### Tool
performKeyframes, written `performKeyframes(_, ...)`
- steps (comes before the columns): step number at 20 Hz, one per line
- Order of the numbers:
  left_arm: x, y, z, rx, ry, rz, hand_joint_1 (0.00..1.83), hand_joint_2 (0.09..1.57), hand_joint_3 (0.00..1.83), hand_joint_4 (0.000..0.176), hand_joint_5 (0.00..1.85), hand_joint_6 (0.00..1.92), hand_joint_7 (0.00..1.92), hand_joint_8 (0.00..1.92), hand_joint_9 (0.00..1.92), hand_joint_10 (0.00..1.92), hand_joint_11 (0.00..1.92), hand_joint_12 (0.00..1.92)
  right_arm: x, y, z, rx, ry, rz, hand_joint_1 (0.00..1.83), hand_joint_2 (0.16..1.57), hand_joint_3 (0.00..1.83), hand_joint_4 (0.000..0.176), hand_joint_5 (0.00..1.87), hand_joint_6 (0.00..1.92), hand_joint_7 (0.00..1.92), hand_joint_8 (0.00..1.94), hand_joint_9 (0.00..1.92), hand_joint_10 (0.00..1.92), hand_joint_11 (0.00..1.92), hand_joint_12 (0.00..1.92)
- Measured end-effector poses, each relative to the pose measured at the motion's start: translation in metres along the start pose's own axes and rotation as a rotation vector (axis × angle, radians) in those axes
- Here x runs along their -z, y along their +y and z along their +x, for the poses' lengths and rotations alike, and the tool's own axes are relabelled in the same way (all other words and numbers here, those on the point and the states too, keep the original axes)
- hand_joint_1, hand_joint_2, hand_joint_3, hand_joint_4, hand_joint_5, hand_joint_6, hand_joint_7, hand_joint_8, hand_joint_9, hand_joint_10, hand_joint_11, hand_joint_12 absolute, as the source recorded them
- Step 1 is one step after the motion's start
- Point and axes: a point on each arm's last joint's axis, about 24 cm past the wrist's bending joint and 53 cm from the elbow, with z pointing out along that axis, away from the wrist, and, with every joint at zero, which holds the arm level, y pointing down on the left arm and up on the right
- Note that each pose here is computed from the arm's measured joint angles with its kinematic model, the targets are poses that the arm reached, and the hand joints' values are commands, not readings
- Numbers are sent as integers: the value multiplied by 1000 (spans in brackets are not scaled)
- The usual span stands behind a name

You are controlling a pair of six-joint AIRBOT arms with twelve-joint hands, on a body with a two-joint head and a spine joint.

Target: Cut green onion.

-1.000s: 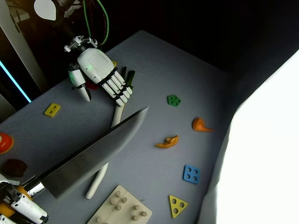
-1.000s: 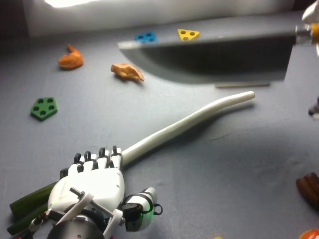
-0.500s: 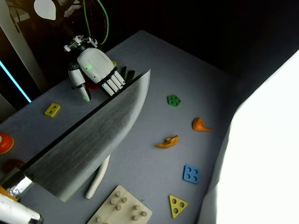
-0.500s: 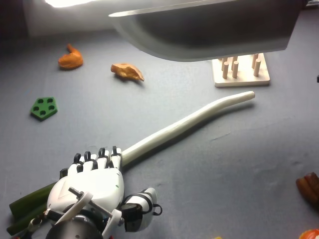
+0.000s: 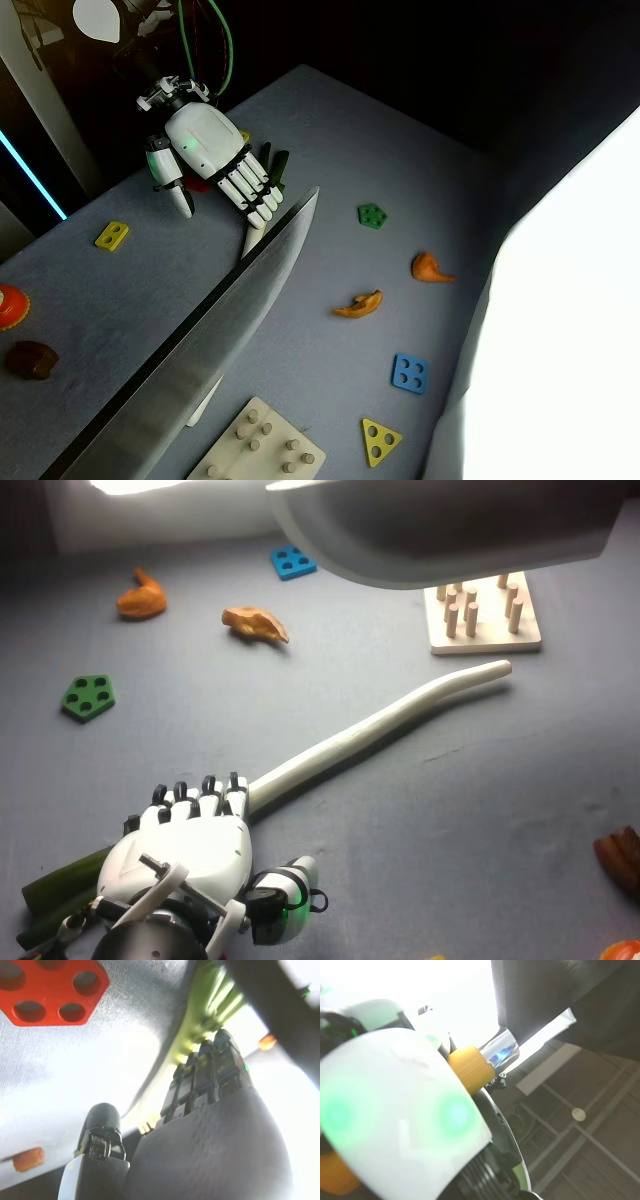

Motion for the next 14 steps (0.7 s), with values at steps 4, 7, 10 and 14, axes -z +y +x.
performKeyframes(4, -1, -4, -5, 3, -3, 14, 0, 1391, 0, 0, 1, 0, 0, 0, 0, 0, 0, 0, -1, -2, 9, 7, -6, -11, 1536, 906, 597, 176, 1366, 1921, 1578, 1941, 1683, 1921, 1729, 1921)
performKeyframes(7, 0, -10, -6, 9, 1, 29, 0, 1398, 1, 0, 0, 0, 0, 0, 0, 0, 0, 0, -3, -14, 10, 19, -32, 8, 1545, 891, 585, 176, 1377, 1921, 1589, 1941, 1683, 1921, 1715, 1921)
performKeyframes(10, -1, -16, -15, 9, -13, 51, 0, 1393, 0, 0, 13, 5, 0, 0, 0, 0, 0, 0, -2, -25, 19, 38, -16, 28, 1548, 899, 592, 176, 1404, 1921, 1594, 1941, 1682, 1921, 1728, 1921)
performKeyframes(14, -3, -23, -29, 11, -34, 73, 0, 1393, 0, 0, 5, 1, 0, 0, 0, 0, 0, 0, 0, -31, 30, 53, 11, 33, 1555, 901, 607, 176, 1428, 1921, 1604, 1941, 1701, 1921, 1754, 1921)
